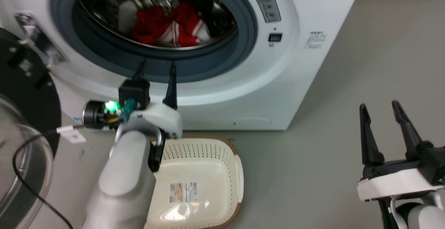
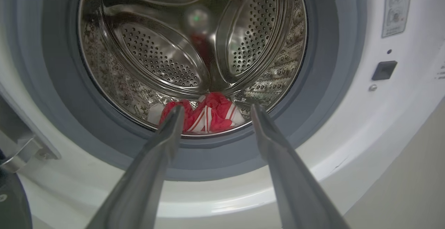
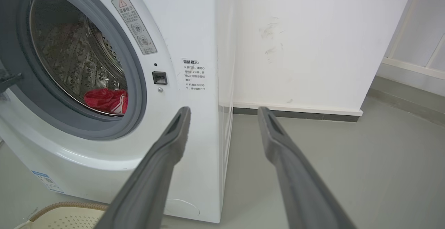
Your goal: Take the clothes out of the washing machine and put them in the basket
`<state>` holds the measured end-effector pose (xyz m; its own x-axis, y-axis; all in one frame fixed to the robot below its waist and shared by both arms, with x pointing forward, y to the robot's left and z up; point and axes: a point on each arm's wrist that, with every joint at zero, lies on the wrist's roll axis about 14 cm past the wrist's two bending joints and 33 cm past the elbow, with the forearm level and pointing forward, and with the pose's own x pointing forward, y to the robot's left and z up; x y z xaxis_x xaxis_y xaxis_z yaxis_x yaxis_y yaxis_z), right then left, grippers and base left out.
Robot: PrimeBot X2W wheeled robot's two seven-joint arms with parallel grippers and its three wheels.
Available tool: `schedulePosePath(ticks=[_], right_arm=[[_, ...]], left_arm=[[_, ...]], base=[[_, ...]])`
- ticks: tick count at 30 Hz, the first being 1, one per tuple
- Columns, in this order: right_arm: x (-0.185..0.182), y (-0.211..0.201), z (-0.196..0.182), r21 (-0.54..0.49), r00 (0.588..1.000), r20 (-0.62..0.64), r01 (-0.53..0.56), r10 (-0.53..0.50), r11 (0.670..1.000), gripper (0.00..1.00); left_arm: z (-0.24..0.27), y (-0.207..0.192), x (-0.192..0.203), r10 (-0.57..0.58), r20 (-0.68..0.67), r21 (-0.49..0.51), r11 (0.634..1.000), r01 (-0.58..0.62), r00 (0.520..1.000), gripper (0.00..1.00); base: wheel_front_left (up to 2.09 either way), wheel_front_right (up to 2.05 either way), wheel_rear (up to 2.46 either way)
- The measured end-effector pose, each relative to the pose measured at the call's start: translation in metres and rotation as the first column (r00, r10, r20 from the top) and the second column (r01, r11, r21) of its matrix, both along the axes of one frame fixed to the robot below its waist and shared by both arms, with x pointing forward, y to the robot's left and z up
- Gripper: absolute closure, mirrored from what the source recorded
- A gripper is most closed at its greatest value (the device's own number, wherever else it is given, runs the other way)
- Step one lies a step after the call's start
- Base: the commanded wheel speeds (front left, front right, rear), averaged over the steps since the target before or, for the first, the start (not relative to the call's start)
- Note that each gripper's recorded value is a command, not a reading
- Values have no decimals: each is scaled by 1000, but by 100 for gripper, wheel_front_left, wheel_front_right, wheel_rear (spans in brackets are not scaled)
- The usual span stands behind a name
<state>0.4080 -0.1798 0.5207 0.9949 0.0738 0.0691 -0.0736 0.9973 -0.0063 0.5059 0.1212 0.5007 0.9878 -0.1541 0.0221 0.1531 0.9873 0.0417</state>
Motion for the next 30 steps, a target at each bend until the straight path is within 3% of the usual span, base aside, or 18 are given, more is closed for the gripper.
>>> schedulePosePath(ticks=[20, 30], right_arm=[[47, 28, -57, 78, 993, -81, -76, 83, 994, 0], [42, 25, -89, 115, 984, -159, -56, 74, 992, 0]], left_arm=[[-75, -23, 156, -68, -182, 57, 995, 79, 981, 0], [-130, -39, 199, -92, -406, 78, 988, 135, 909, 0]], base=[[0, 0, 0], [0, 0, 0]])
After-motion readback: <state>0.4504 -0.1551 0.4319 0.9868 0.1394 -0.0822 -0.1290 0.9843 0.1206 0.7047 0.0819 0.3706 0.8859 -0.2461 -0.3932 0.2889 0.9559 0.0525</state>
